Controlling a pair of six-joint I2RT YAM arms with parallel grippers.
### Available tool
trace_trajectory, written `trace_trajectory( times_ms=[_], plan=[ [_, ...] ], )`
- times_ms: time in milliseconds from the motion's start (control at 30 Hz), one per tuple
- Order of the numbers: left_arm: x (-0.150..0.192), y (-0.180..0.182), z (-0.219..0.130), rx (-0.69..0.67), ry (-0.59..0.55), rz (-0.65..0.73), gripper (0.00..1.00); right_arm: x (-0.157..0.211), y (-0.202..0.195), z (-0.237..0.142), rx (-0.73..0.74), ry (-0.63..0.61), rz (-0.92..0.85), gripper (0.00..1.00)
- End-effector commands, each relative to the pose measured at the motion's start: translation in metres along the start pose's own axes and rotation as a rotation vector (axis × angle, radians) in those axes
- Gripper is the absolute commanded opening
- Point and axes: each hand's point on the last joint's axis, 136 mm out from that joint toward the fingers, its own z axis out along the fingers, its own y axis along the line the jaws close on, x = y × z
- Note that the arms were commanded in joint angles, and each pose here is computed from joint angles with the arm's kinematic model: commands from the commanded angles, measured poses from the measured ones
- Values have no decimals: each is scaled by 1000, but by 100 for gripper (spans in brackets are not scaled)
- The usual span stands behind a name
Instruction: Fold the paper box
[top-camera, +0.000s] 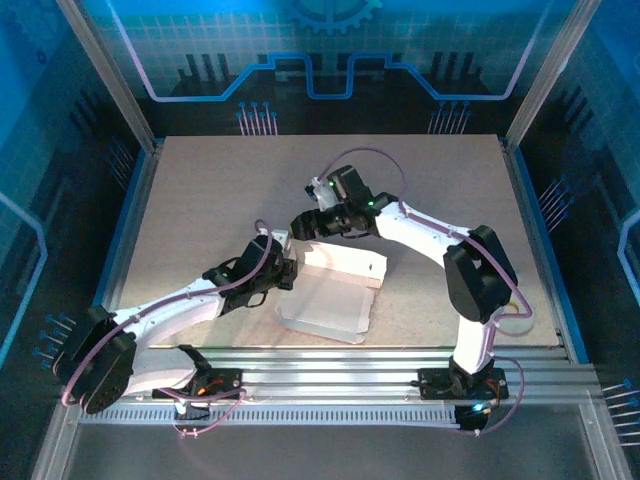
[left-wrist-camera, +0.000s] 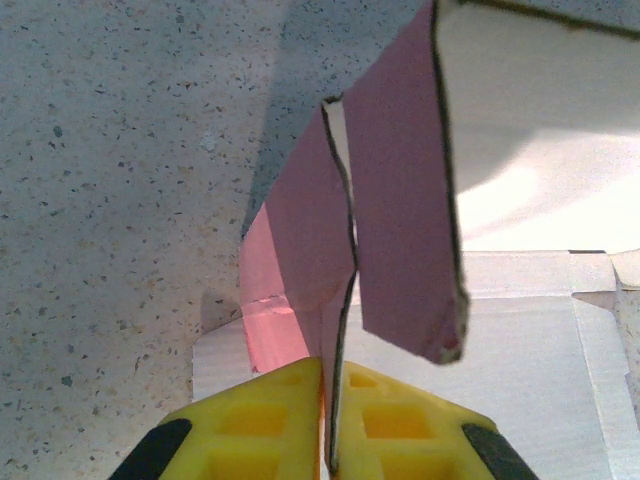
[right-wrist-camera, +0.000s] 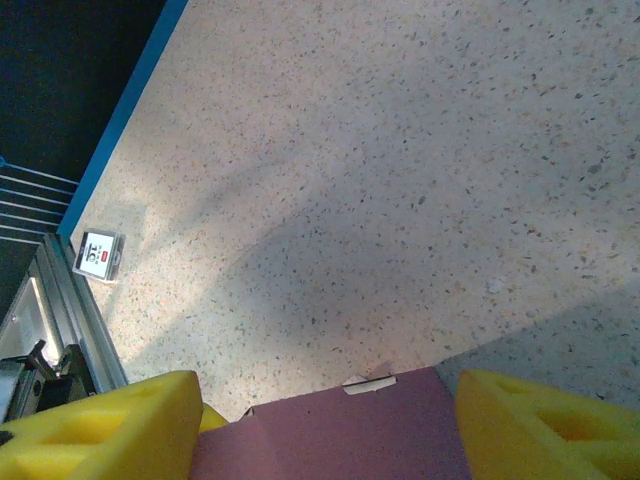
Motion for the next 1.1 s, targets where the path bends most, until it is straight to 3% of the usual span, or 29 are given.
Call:
trace_trajectory(
  times_ms=[0,1067],
  plan=[
    [59,27,5,-95,208,-8,11,-7,8,4,-51,-13,-2,69],
    [48,14,1,-56,209,-21,14,24,3,15,-33,-1,5,69]
  ],
)
